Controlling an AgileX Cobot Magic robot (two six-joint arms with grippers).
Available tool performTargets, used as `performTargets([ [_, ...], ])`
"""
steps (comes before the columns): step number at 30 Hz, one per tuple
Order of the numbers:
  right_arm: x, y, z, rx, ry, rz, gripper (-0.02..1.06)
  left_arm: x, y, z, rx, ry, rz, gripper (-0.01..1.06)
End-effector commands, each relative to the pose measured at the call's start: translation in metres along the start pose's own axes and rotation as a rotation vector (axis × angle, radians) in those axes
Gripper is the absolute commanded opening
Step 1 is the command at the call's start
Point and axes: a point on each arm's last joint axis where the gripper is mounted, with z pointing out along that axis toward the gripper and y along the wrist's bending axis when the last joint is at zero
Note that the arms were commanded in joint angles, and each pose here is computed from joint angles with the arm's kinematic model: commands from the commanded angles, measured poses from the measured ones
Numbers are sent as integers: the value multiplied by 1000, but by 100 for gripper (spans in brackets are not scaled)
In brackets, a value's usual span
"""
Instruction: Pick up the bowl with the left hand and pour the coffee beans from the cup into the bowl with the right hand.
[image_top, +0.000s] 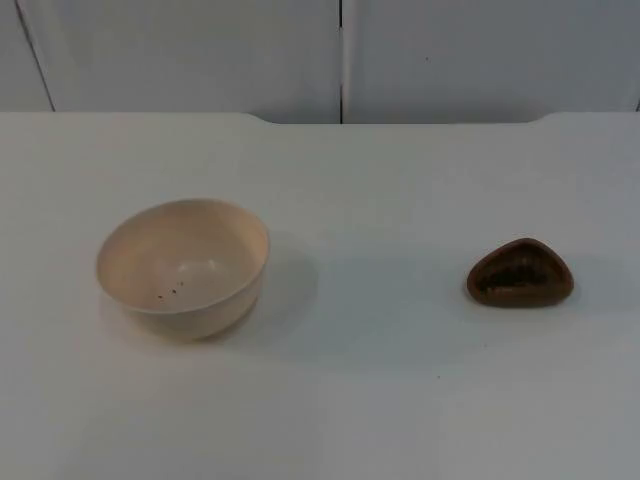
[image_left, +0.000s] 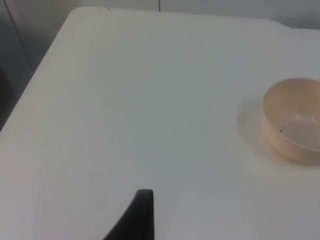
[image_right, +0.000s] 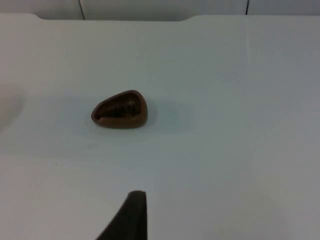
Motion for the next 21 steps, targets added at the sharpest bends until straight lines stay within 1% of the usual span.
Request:
performTargets([
  [1,0,0,0,7,-4,-2,105,-5,-1,-4,9,-34,-9,105],
  [8,0,0,0,7,-4,-2,105,-30,-3,-4,14,-18,-12,105],
  [9,0,0,0,7,-4,-2,105,-30,-3,-4,14,-18,-12,105],
  [13,0,0,0,7,-4,-2,105,-50,-6,-2,28,6,-21,105],
  [21,0,0,0,7,-4,-2,105,-71,-8,5,28,25,-31,105],
])
